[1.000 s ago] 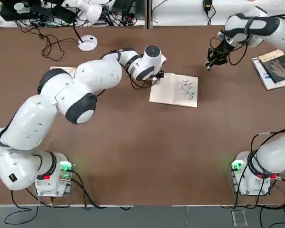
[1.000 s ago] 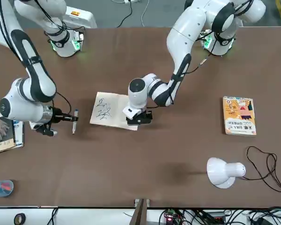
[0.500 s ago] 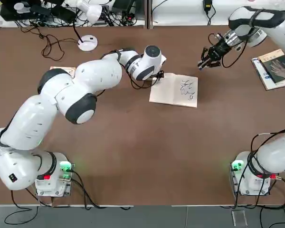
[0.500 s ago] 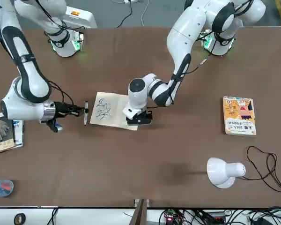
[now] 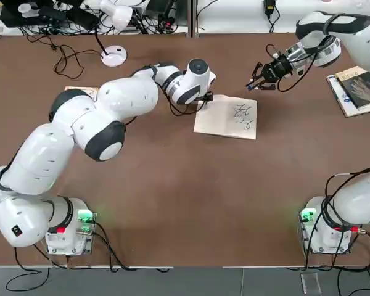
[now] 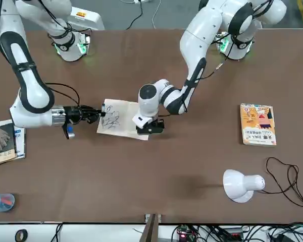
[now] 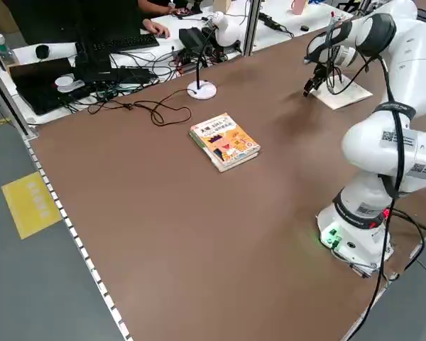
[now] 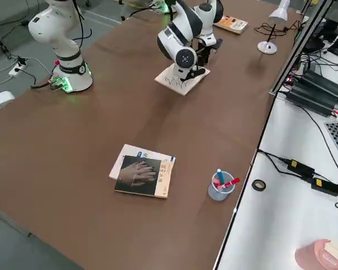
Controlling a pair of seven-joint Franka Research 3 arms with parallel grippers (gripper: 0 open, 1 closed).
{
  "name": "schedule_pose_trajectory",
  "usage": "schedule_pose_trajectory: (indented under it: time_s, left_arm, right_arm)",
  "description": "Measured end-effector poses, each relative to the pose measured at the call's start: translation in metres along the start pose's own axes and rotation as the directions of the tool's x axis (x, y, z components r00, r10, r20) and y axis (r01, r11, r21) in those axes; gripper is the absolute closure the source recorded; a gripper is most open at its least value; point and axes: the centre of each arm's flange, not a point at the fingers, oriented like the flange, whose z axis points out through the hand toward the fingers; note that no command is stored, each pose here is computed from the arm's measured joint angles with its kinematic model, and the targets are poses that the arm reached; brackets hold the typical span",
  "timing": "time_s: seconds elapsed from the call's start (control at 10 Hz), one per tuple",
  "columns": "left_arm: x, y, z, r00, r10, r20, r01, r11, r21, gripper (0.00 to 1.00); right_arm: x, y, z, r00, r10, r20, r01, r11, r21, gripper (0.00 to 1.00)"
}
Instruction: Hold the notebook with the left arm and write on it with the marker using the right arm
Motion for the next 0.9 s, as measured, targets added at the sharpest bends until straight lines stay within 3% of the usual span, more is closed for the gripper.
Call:
schedule_pose_trajectory:
  time_s: [0.5,0.9]
  left_arm:
    - [0.0,0.0,0.0,1.0,0.0,0.0,0.0,1.0,0.0,0.0]
    - [0.0,0.0,0.0,1.0,0.001,0.0,-0.001,1.0,0.0,0.0]
  right_arm:
    - [0.002,0.015,0.05,0.995,0.099,0.022,-0.1,0.992,0.072,0.83]
    - [0.002,0.027,0.076,0.992,0.124,0.004,-0.124,0.99,0.064,0.83]
